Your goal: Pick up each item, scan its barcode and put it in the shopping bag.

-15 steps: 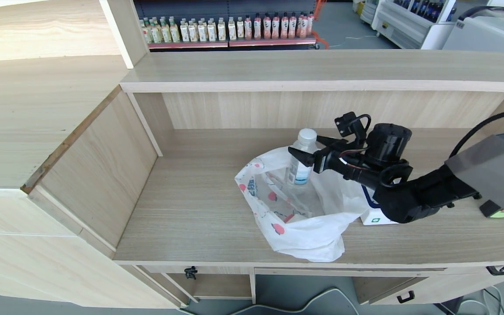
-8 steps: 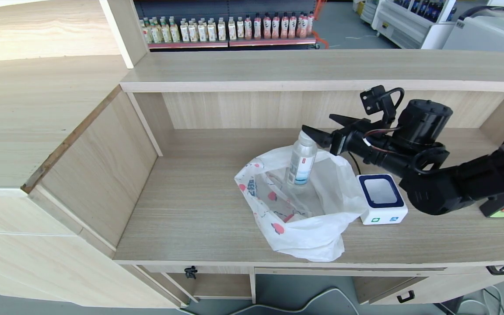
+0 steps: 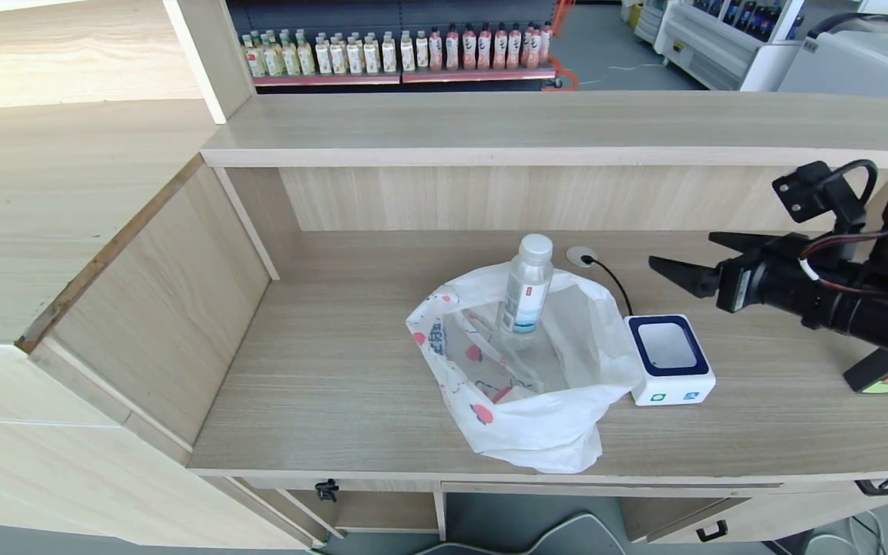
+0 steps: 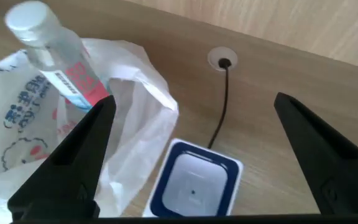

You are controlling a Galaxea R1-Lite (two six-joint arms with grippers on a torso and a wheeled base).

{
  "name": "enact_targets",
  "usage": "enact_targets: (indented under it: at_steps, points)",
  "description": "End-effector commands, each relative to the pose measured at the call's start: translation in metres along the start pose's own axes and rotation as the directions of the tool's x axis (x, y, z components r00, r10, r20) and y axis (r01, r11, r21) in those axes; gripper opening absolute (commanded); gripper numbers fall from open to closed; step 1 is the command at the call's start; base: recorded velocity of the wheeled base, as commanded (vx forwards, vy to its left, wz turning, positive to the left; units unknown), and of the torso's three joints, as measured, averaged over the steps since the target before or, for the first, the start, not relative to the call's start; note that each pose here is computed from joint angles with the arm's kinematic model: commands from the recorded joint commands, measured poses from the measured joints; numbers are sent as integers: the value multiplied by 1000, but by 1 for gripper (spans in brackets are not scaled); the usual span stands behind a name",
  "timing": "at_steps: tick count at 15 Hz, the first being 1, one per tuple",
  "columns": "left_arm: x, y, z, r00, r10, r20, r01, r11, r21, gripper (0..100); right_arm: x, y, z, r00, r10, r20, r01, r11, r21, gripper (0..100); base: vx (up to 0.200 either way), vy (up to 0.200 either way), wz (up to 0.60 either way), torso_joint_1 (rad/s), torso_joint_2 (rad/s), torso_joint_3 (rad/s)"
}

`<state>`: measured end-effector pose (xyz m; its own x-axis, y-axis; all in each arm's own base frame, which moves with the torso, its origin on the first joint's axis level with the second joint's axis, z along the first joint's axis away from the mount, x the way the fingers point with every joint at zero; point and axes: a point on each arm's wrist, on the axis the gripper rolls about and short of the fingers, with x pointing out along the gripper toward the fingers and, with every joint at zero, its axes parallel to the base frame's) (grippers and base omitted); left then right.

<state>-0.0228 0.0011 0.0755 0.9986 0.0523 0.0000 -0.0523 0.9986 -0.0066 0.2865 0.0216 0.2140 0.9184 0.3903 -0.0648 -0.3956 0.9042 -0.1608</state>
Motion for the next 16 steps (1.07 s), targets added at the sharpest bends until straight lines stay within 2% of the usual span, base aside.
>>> enact_targets:
  at_steps: [1, 5, 9, 13, 16]
  points:
    - [0, 0, 0, 1000, 1, 2, -1, 1000, 0, 100, -40, -18, 10, 993, -114, -18, 114, 993, -25, 100, 0, -200, 0, 27, 7, 2]
    - [0, 0, 0, 1000, 1, 0, -1, 1000, 0, 100, -56, -26, 5, 983, -153, -103, 145, 986, -77, 100, 0, -200, 0, -1, 2, 5]
    - [0, 0, 0, 1000, 1, 0, -1, 1000, 0, 100, -69, -10, 10, 983, -106, -153, 98, 994, -58, 100, 0, -200, 0, 2, 6, 4]
    - [0, 0, 0, 1000, 1, 0, -1, 1000, -1, 100, -94, 2, 10, 959, -78, -271, 68, 997, -46, 100, 0, -200, 0, 2, 1, 2]
    - [0, 0, 0, 1000, 1, 0, -1, 1000, -1, 100, -102, 6, 9, 950, -73, -302, 65, 997, -35, 100, 0, -200, 0, 2, 2, 5]
